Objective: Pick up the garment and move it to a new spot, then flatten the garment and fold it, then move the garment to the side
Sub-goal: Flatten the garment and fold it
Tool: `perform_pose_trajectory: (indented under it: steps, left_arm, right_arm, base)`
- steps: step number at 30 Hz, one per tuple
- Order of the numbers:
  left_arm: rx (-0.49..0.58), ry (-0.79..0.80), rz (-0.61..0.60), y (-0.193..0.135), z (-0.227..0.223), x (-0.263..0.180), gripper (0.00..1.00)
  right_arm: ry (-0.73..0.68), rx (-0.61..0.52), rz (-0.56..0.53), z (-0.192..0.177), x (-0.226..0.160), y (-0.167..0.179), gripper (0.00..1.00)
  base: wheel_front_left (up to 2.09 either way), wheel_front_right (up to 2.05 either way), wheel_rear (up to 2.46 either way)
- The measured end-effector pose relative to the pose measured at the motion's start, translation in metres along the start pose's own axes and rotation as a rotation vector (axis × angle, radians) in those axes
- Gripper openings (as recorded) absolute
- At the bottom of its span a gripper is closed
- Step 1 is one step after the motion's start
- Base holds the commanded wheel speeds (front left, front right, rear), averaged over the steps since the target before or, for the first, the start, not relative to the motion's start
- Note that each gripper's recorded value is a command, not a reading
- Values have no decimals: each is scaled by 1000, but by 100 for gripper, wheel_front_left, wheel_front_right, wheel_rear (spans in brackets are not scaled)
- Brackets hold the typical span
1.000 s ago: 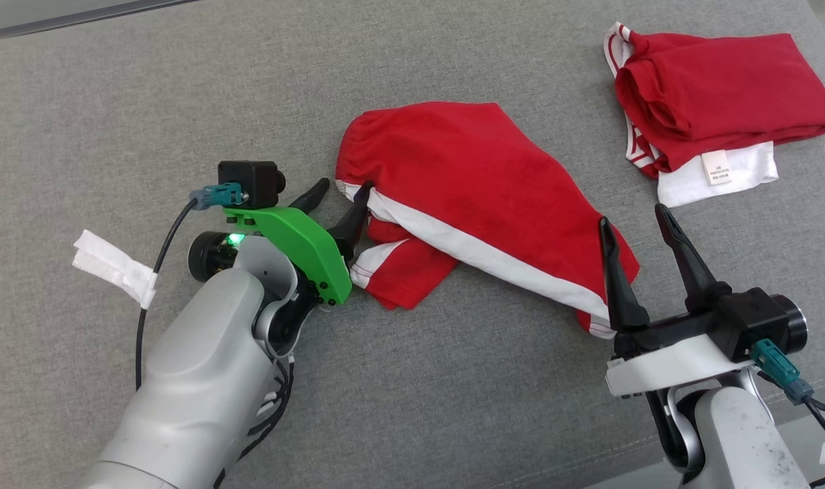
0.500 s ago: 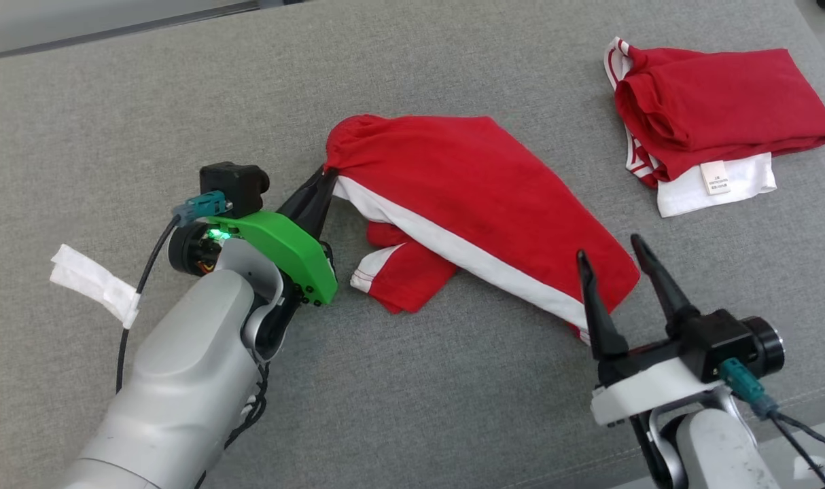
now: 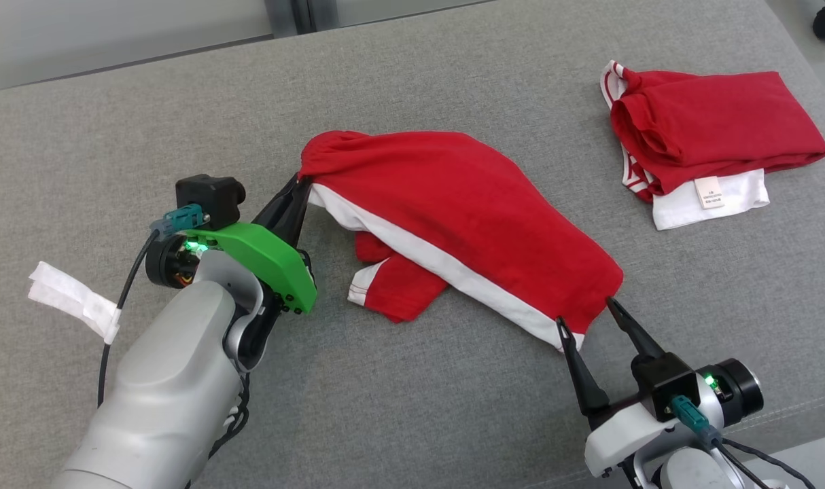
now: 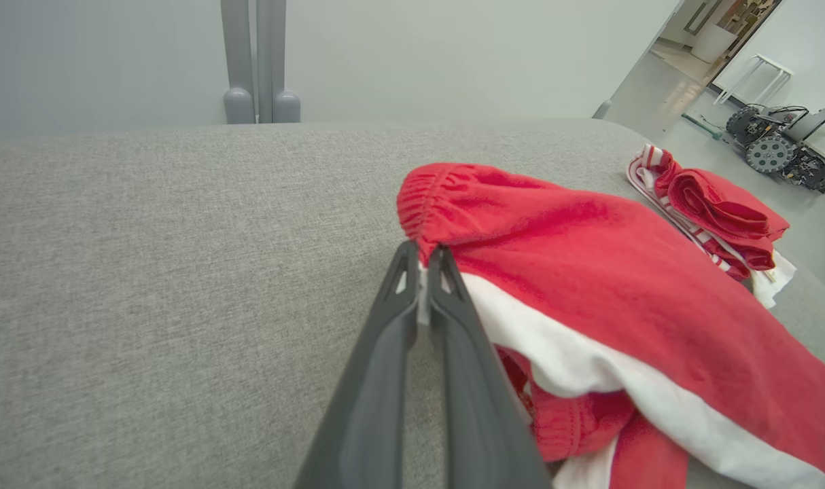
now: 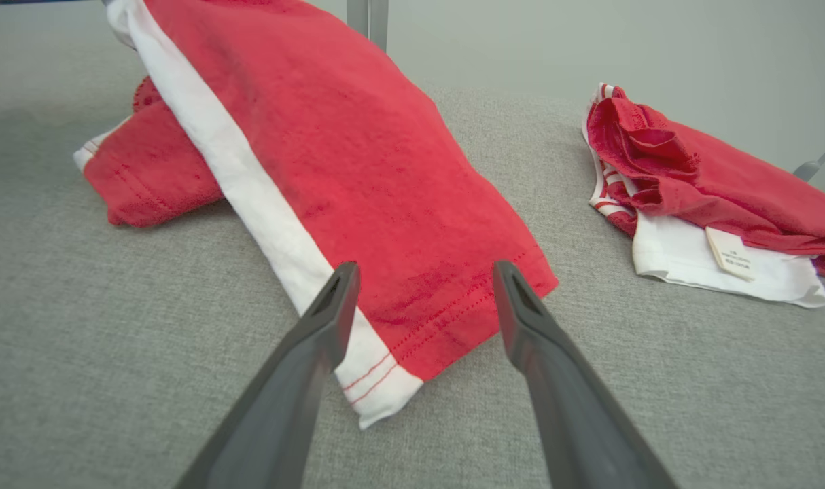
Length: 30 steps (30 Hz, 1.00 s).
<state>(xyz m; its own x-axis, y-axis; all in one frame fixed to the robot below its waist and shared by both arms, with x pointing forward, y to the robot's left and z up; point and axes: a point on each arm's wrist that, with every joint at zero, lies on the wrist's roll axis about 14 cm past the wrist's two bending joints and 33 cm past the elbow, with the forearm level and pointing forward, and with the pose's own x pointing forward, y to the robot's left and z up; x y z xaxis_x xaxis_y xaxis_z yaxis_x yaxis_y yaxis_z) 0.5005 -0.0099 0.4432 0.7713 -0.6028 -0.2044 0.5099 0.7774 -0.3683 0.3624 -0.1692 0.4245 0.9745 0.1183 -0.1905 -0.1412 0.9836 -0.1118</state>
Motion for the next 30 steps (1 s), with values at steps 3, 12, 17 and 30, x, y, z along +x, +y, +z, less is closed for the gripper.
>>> perform_pose_trajectory:
  steps: [3, 12, 17, 30]
  left_arm:
    - [-15, 19, 6, 0, -3, -3, 0]
    - [-38, 66, 26, 2, -1, -9, 0]
    - [-44, 97, 35, 4, -4, -10, 0]
    - [-65, 139, 46, 8, -10, -8, 0]
  right_arm:
    - [25, -5, 7, -7, -2, 2, 100]
    - [81, -42, 68, -23, -5, 14, 100]
    - [98, -67, 75, -28, -7, 13, 100]
    - [138, -130, 141, -37, -1, 25, 100]
  base:
    - [0, 0, 0]
    - [0, 0, 0]
    - [0, 0, 0]
    - [0, 0, 0]
